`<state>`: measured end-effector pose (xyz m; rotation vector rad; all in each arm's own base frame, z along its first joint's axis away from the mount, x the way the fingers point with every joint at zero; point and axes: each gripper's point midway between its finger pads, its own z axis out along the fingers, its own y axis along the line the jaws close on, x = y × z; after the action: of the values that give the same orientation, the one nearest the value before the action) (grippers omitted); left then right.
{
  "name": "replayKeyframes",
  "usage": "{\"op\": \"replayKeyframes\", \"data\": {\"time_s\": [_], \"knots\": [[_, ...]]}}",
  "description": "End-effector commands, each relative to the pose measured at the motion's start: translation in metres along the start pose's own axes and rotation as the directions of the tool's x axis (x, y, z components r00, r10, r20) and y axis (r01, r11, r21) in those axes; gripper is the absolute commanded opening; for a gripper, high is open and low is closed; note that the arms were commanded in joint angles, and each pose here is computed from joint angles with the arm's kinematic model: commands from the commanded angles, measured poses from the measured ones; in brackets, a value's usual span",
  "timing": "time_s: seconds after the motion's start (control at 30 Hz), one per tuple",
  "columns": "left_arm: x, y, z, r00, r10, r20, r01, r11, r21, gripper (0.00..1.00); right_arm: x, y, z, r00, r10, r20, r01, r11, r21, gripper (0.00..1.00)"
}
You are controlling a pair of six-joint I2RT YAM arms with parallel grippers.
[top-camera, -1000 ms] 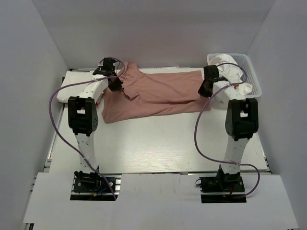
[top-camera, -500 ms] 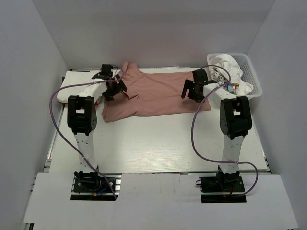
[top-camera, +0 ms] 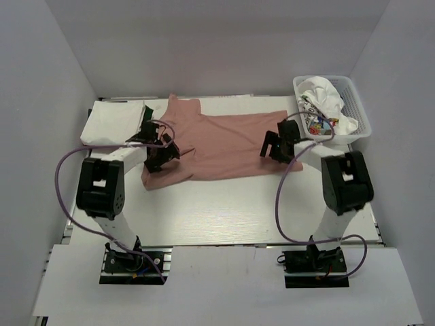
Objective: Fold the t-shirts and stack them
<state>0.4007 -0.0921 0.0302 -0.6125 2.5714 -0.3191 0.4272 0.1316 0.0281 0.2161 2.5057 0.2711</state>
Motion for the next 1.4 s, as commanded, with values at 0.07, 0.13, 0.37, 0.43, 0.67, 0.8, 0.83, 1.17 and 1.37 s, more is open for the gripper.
{"op": "replayKeyframes", "data": {"time_s": [0.07, 0.13, 0.37, 0.43, 0.67, 0.8, 0.83, 1.17, 1.37], "knots": [[0.119, 0.098, -0.052, 0.972, -0.112, -0.208, 0.049, 0.956, -0.288, 1.00, 0.159, -0.068, -0.059, 0.956, 0.095, -0.279, -0.025, 0.969, 0.246, 0.90], [0.147, 0.114, -0.071, 0.965, -0.132, -0.226, 0.058, 0.949, -0.309, 1.00, 0.173, -0.061, -0.087, 0.965, 0.060, -0.256, -0.008, 0.980, 0.200, 0.90], [0.155, 0.060, -0.126, 0.985, -0.092, -0.144, 0.098, 0.994, 0.038, 1.00, 0.181, -0.032, -0.153, 0.989, -0.040, -0.143, 0.041, 0.999, 0.001, 0.90], [0.141, 0.048, -0.133, 0.990, -0.088, -0.110, 0.096, 0.993, 0.073, 1.00, 0.164, -0.018, -0.159, 0.998, -0.041, -0.055, 0.038, 0.997, -0.066, 0.90], [0.157, 0.002, -0.102, 0.979, 0.010, -0.204, 0.037, 0.973, 0.229, 1.00, 0.134, 0.010, -0.152, 0.999, 0.009, 0.040, -0.002, 0.987, -0.159, 0.90], [0.146, -0.029, -0.083, 0.976, 0.077, -0.206, -0.017, 0.961, 0.277, 1.00, 0.115, 0.015, -0.152, 0.997, 0.019, 0.073, -0.009, 0.991, -0.132, 0.90], [0.143, -0.032, -0.074, 0.974, 0.086, -0.210, -0.026, 0.961, 0.274, 1.00, 0.115, 0.015, -0.151, 0.997, 0.015, 0.073, -0.006, 0.992, -0.127, 0.90], [0.033, -0.119, -0.036, 0.988, 0.149, -0.030, -0.133, 0.943, 0.304, 1.00, 0.071, 0.001, -0.141, 0.983, 0.041, 0.178, -0.049, 0.998, 0.042, 0.90], [0.000, -0.148, -0.037, 0.963, 0.264, 0.047, -0.265, 0.912, 0.314, 1.00, 0.073, 0.000, -0.128, 0.992, 0.009, 0.126, -0.019, 0.997, 0.078, 0.90]]}}
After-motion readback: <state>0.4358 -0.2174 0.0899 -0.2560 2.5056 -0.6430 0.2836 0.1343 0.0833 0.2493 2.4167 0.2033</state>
